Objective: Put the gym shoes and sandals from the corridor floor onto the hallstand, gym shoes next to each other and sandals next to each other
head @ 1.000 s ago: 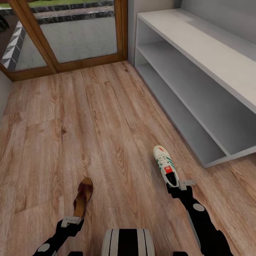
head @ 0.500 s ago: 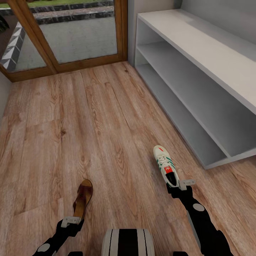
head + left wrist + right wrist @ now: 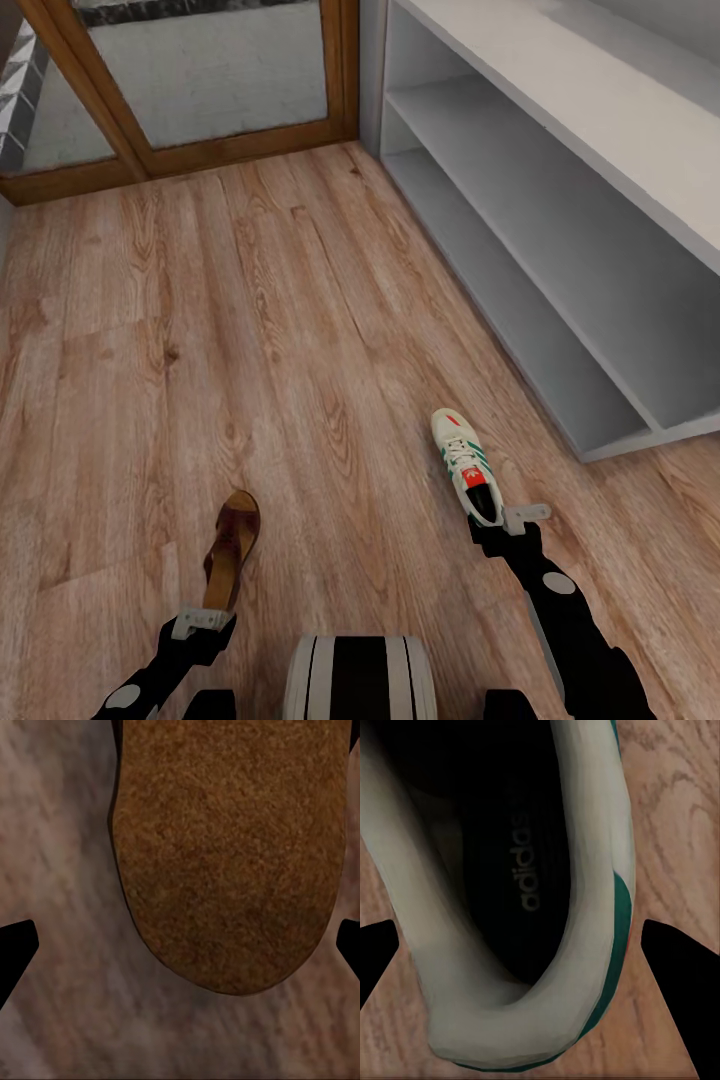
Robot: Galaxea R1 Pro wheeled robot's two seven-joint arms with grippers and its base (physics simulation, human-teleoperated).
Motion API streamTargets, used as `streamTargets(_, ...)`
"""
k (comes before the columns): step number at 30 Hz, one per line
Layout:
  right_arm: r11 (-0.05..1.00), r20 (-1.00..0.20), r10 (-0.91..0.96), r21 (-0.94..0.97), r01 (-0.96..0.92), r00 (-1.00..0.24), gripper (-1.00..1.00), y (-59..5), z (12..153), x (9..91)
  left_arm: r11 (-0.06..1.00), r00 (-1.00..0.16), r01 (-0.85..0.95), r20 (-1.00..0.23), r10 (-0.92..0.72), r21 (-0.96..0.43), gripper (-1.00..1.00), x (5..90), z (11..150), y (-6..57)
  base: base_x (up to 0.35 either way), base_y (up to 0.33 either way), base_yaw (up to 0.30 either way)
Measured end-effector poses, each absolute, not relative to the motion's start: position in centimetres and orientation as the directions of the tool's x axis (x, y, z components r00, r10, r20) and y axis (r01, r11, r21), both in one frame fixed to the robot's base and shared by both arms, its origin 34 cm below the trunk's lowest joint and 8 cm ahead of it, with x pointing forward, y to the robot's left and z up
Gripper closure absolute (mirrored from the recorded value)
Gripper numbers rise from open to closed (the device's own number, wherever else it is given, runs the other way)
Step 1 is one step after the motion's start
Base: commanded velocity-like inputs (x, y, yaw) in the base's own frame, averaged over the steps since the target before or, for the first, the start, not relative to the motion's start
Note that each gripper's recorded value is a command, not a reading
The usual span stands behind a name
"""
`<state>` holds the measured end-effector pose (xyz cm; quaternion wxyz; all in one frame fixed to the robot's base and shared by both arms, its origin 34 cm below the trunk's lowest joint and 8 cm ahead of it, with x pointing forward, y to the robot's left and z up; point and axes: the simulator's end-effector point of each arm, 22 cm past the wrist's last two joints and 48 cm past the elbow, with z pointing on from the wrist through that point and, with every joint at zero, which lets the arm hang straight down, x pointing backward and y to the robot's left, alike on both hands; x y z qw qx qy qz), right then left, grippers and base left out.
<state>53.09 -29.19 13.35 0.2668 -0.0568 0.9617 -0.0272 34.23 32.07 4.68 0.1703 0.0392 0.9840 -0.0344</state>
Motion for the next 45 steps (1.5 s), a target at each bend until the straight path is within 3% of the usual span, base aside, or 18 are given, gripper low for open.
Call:
streamTargets(40, 0.992, -0.506, -0.123, -0.082, -0.095, -0.853, 1.0, -29.18, 13.2, 52.94, 0.995, -0.94, 0.082, -0.337, 0.06, -0.051, -1.0, 34.17, 4.61, 32.13, 0.021, 0.0, 0.0)
streamTargets(41, 0.992, -0.506, -0.123, -0.082, -0.095, -0.854, 1.0, -29.18, 13.19, 52.94, 0.995, -0.94, 0.082, -0.337, 0.06, -0.051, 1.0, 34.17, 4.61, 32.13, 0.0, 0.0, 0.0)
streamTargets(45, 0.992, -0.506, -0.123, -0.082, -0.095, -0.853, 1.0, -29.18, 13.2, 52.94, 0.995, -0.94, 0.081, -0.337, 0.059, -0.051, 1.0, 34.2, 4.6, 32.11, 0.0, 0.0, 0.0)
